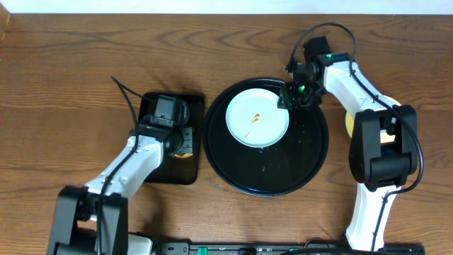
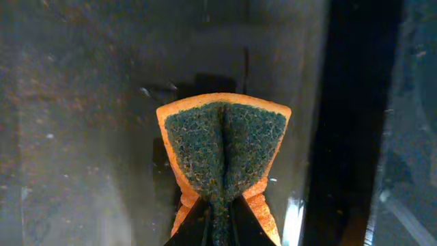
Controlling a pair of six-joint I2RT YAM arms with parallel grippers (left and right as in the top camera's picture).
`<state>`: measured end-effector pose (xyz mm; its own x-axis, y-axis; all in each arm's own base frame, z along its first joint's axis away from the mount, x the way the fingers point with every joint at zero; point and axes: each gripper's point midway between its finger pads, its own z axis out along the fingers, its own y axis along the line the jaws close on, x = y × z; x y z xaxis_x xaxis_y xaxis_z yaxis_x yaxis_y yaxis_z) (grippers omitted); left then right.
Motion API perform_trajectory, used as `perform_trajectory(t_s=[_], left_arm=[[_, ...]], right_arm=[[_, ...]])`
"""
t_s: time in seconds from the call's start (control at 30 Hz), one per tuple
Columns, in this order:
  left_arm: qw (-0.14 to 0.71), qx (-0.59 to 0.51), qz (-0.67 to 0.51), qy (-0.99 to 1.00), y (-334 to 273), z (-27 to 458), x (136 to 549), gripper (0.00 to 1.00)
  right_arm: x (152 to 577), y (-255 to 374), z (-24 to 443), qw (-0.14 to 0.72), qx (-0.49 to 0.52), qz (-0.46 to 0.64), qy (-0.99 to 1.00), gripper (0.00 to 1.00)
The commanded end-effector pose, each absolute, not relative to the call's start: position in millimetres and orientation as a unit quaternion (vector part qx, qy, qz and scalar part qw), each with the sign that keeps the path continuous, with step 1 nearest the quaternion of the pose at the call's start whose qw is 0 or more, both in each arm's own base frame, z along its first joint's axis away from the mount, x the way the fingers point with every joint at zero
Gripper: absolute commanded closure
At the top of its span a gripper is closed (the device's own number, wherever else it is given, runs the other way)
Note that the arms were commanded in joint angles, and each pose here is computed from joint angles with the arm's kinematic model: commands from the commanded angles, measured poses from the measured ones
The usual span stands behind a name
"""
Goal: Clean dirty plates on tray and stack at the side
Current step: 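Drag the pale plate to the tray center with the right gripper, then scrub the pale plate with the sponge in the left gripper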
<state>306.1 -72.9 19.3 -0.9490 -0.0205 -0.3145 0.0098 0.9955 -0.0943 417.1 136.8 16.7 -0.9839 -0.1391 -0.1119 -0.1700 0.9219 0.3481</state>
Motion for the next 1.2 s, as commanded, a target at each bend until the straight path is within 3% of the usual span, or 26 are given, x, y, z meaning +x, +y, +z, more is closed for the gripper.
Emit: perform_trajectory(t_s=[0.0,0.2,0.4,0.7,0.93,1.17], left_arm=[[0.137,-0.013,-0.039,0.990,-69.3,5.3,300.4,0.92],[0.129,-0.013,-0.037,0.991,-69.0,0.4,299.0,0.92],[0.140,-0.013,-0.039,0.989,-69.3,14.1,300.5,0.92],[0.164,-0.015,-0.052,0.985,-73.3,78.0,307.0,0.92],[0.206,0.006,-0.142,0.968,-103.0,112.9,310.7,0.92],[0.230,0.064,-0.187,0.953,-150.0,127.3,308.2,0.92]], right_arm=[[401.0,151.8,14.9,0.033,-0.091,0.213,0.972,0.64],[394.8,150.6,7.7,0.025,-0.085,0.213,0.973,0.99],[388.2,142.7,22.3,0.016,-0.066,0.209,0.975,0.99],[346.5,117.9,73.7,-0.014,-0.030,0.134,0.990,0.99],[321.0,108.0,49.8,-0.050,0.005,0.055,0.997,0.99],[307.6,112.8,12.6,-0.048,0.014,0.059,0.997,0.99]])
